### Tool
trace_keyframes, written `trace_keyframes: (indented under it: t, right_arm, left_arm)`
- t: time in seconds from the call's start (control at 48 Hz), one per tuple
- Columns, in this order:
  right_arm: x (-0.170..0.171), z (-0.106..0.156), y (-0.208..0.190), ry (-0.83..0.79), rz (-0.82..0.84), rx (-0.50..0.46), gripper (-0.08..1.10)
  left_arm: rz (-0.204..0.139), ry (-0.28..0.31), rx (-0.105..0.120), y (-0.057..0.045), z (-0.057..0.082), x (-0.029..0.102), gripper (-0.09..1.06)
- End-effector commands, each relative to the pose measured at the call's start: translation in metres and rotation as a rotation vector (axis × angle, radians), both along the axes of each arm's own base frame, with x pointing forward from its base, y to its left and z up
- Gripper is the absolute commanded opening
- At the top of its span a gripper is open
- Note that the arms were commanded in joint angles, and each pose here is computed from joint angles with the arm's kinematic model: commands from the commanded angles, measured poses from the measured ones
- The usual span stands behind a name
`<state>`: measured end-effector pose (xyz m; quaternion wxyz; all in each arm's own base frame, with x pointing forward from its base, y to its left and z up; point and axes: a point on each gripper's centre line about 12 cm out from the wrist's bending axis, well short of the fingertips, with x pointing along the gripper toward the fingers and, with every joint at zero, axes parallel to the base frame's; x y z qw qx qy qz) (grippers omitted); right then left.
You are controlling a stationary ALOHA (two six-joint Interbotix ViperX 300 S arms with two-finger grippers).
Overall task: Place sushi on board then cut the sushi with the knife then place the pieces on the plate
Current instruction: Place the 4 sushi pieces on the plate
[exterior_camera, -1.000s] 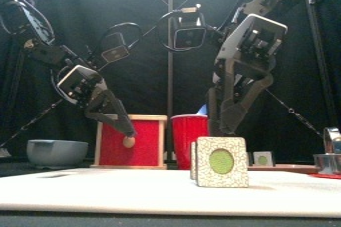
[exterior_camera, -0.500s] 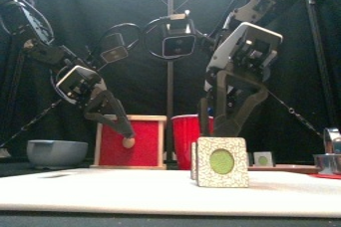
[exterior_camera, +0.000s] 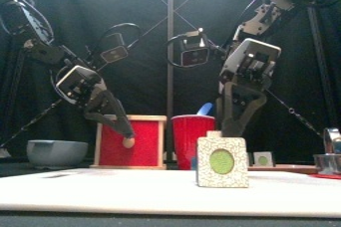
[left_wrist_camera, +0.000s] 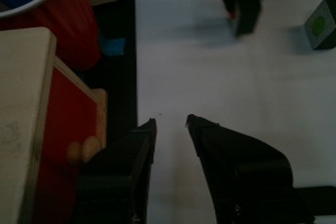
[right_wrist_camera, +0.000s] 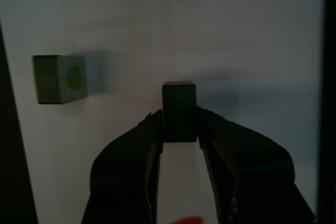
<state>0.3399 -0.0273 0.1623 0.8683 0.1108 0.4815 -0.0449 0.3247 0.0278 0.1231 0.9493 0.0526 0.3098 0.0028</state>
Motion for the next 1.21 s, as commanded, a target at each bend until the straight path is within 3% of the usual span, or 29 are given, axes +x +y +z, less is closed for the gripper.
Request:
trace_keyframes:
  t: [0.021, 0.271, 0.375, 0.625, 0.958, 1.208]
  right_arm:
    - [-0.025, 0.024, -0.028, -0.060, -0.099, -0.005, 0.64]
    - [-0.083, 0.020, -0.091, -0.016, -0.320, -0.038, 0.64]
    - [-0.098, 0.015, -0.109, -0.004, -0.361, -0.092, 0.64]
    - [-0.121, 0.008, -0.141, 0.027, -0.488, -0.100, 0.64]
    - [-0.139, -0.017, -0.149, 0.078, -0.559, -0.074, 0.67]
    - [-0.133, -0.030, -0.151, 0.084, -0.545, -0.078, 0.83]
  left_arm:
    - [0.004, -0.018, 0.001, 0.001, 0.005, 0.003, 0.73]
    - [0.004, -0.017, 0.000, 0.001, 0.004, 0.003, 0.73]
    - [0.004, -0.014, 0.000, 0.001, 0.003, 0.003, 0.73]
    - [0.004, -0.006, -0.001, 0.001, 0.001, 0.003, 0.73]
    - [0.004, -0.003, -0.001, 0.001, 0.000, 0.002, 0.73]
    - [0.005, -0.005, -0.002, 0.001, 0.000, 0.002, 0.73]
